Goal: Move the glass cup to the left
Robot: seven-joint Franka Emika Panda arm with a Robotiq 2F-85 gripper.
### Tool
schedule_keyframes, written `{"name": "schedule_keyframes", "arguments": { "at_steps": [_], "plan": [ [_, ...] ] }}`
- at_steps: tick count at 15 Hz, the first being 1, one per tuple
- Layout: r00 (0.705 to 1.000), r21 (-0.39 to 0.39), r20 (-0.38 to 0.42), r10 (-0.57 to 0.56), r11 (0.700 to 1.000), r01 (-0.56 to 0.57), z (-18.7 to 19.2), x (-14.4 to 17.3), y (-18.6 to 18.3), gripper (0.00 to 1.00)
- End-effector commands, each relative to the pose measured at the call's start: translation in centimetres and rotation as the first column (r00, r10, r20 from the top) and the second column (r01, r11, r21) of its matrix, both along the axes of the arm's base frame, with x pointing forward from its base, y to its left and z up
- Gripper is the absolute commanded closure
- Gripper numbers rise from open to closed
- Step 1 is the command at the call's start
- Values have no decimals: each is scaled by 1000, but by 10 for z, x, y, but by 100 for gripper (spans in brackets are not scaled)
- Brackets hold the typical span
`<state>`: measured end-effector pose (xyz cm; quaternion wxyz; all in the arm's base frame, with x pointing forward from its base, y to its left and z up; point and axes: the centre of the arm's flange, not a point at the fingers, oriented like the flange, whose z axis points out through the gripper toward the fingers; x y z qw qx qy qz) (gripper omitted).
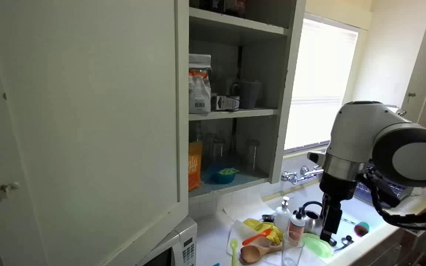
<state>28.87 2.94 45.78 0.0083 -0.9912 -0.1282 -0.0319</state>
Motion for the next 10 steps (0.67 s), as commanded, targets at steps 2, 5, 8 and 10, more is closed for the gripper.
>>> {"name": "schedule_keyframes", "arguments": {
  "at_steps": [2,5,8,10],
  "plan": [
    [1000,-2,-25,0,1000,0,-11,-3,0,0],
    [999,-4,-40,0,1000,0,-17,-3,0,0],
    [999,-4,-40,0,1000,0,-17,-3,0,0],
    [998,9,-34,-49,999,50,-21,-4,-9,0]
  ]
}}
